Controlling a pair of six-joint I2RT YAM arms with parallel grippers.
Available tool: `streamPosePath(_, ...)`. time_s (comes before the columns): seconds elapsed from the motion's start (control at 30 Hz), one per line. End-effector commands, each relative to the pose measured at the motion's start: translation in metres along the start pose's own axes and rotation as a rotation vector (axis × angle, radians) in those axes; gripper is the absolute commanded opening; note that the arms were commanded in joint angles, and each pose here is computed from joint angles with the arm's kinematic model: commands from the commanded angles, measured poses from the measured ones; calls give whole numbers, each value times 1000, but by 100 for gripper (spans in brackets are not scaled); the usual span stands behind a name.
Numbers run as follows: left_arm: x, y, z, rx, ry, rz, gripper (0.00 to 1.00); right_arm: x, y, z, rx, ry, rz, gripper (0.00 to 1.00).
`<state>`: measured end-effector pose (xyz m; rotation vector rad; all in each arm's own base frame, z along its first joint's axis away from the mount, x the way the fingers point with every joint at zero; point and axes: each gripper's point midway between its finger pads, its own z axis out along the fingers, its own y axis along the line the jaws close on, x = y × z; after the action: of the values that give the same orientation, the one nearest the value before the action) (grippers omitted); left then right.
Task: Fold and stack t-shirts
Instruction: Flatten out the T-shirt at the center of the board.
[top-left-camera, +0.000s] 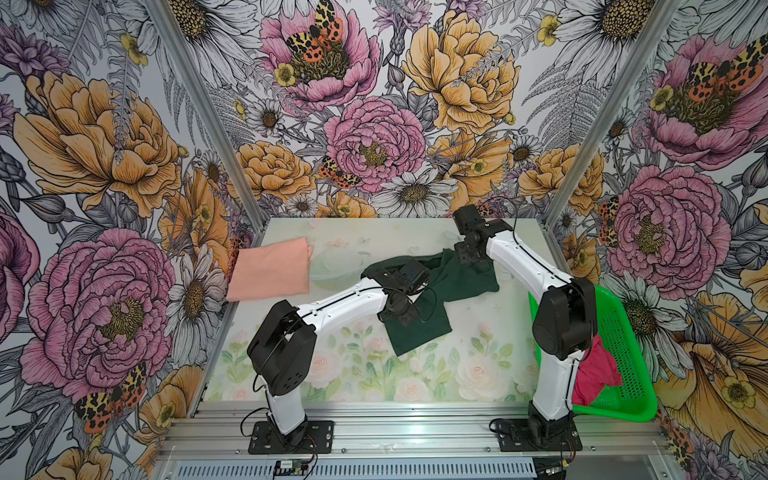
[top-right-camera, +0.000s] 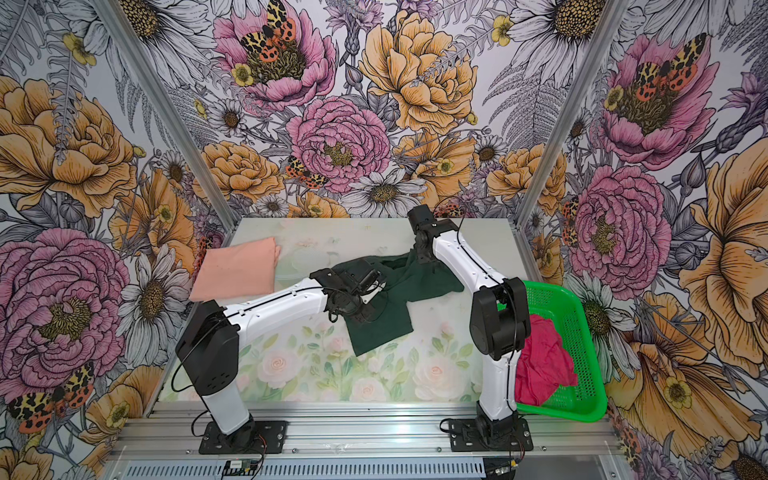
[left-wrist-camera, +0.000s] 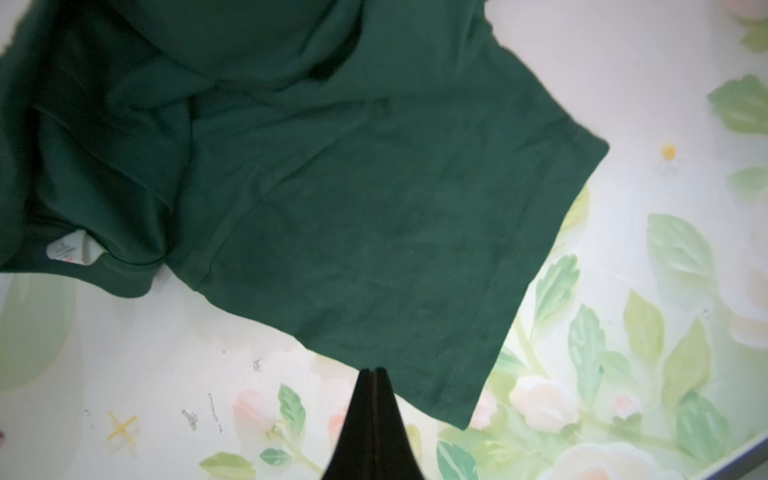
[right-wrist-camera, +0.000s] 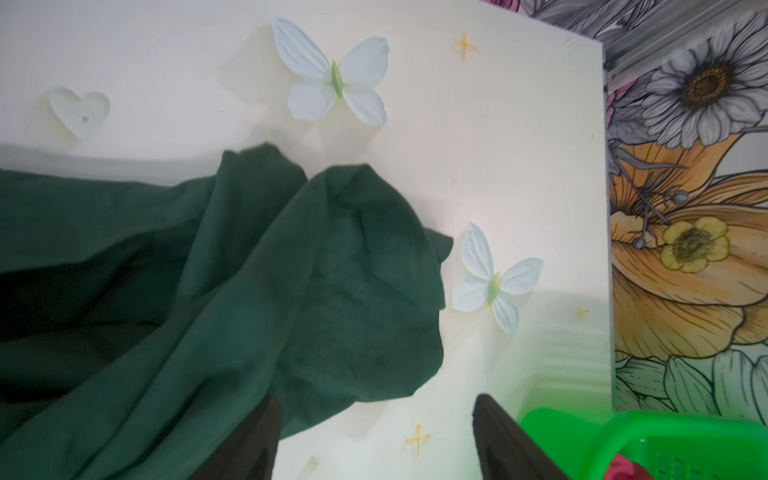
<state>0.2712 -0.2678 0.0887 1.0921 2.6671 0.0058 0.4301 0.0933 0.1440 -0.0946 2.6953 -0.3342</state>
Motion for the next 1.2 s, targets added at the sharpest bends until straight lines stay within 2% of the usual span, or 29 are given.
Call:
streamPosePath(0.0, 36, -10, 14, 26, 144, 13, 0, 33, -2, -12, -36, 49, 34, 81)
streamPosePath(0.03, 42, -13, 28, 32, 191, 20, 0, 39, -7, -11, -13, 54, 38, 81)
streamPosePath(0.17, 40, -31, 44, 97, 232, 16, 0, 46, -20, -10, 33, 57, 52, 81)
streamPosePath(0.33, 54, -53, 54, 134, 288, 44, 0, 40, -20, -14, 21, 42, 46, 81)
streamPosePath(0.57, 67, -67, 63, 197, 347, -11, 0, 37, -25, -10, 34, 46, 61, 82)
streamPosePath(0.7, 60, -70, 49, 277, 320, -66, 2, 36, -28, -2, 17, 61, 82, 84)
streamPosePath(0.8, 53, -54, 37, 234, 263, -102, 6, 34, -26, 1, 14, 66, 80, 84)
streamPosePath(0.9, 42, -47, 15, 226, 176, -112, 1, 35, -24, 3, 7, 69, 79, 84)
streamPosePath(1.0, 35, -46, -7, 226, 67, -107, 0, 35, -24, 5, 8, 73, 82, 84)
streamPosePath(1.1, 44, -49, -7, 200, 55, -82, 0, 36, -23, 12, -15, 88, 118, 92)
streamPosePath(1.13, 49, -48, -4, 166, 65, -70, 5, 36, -21, 15, -39, 94, 137, 99)
streamPosePath(1.17, 55, -49, -1, 157, 79, -64, 14, 35, -19, 19, -68, 98, 154, 99)
